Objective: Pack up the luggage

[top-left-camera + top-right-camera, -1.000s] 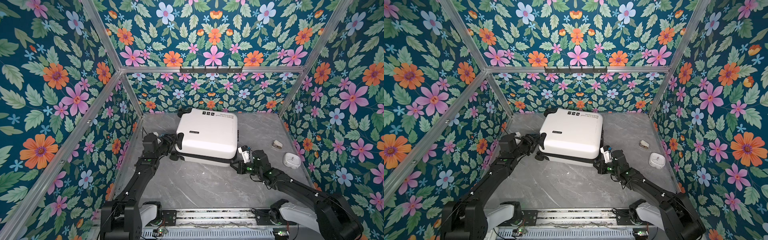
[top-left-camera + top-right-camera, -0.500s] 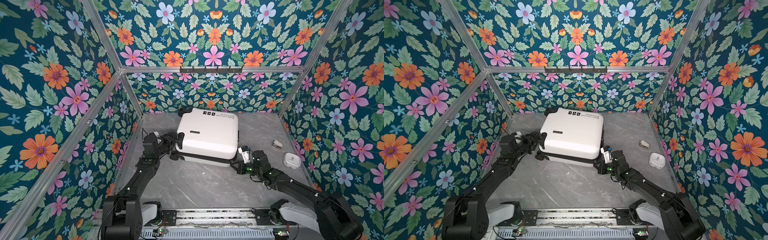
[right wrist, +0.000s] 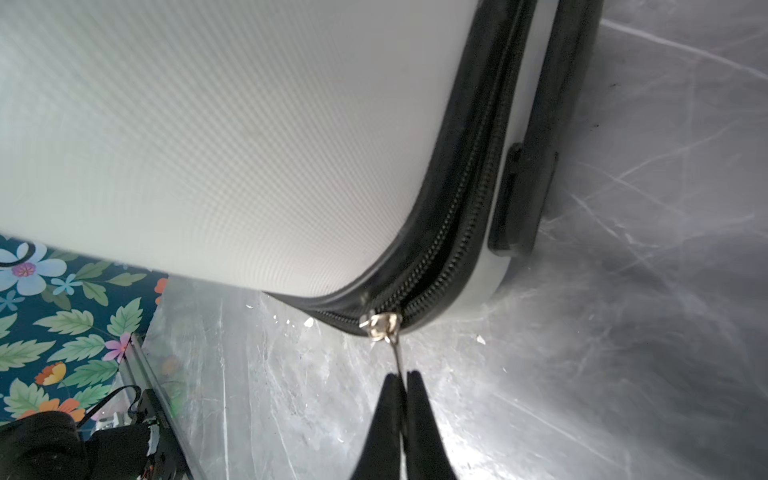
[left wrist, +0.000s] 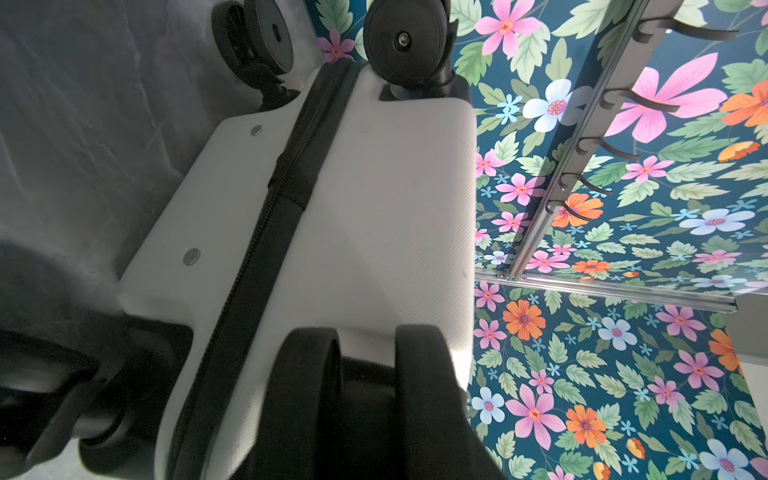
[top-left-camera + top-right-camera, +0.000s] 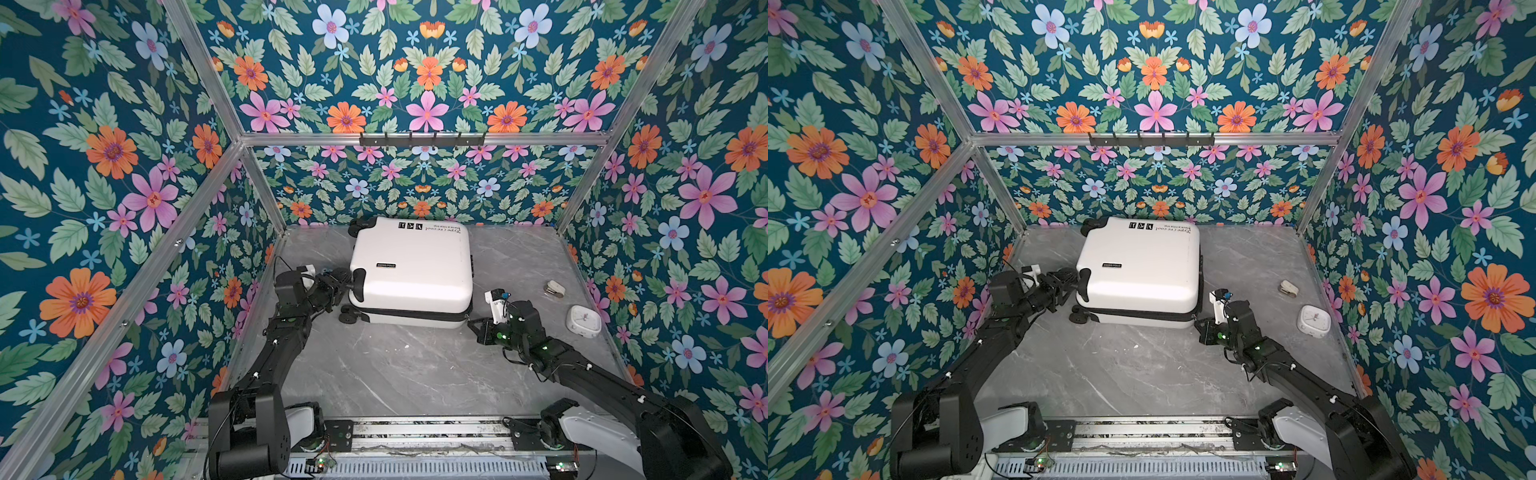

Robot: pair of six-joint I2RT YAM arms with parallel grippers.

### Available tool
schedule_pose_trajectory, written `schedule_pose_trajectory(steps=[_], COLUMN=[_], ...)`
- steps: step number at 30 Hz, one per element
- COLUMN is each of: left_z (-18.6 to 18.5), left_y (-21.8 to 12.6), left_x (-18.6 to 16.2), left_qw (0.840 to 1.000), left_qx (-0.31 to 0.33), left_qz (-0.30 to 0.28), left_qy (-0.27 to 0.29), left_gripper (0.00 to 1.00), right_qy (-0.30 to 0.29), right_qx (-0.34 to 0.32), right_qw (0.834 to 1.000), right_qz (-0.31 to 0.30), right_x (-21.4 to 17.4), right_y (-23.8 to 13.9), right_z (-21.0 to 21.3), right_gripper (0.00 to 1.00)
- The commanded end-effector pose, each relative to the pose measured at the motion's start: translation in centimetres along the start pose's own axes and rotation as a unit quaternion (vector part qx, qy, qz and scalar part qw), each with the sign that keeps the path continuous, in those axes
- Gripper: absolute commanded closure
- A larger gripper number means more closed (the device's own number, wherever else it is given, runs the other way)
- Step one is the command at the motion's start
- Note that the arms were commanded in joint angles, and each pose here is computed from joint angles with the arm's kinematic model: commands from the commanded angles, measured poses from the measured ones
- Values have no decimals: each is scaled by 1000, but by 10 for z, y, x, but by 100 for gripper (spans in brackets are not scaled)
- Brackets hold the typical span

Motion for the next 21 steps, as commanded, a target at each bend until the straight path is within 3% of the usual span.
schedule_pose_trajectory(steps=[1,8,15,21], left_z=[22,25,27,30], left_y=[-4,-3,-1,2], left_x=[17,16,16,16], left_qw=[995,995,996,996], left_qx=[55,58,61,64], left_qz=[-65,-53,-46,-38], left_qy=[52,54,53,53], left_gripper=[100,100,100,100], right_qy=[45,39,40,25], right_qx=[-140,-153,-210,-200], right_qw=[989,988,977,977], right_qz=[13,0,-16,-68], right_x=[-7,13,44,81], right_y=[-6,1,10,11], right_z=[-38,-40,-56,-59], right_gripper=[100,100,100,100])
Point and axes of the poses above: each gripper's point midway between its finger pads, its own y axis out along the fingers, its own z axis along the line the jaws close on, x = y × z, the point moved 7 cm from there along -y, back along the fingers, and after that the axes turned 12 degrees about -y, right-handed, at the moved point
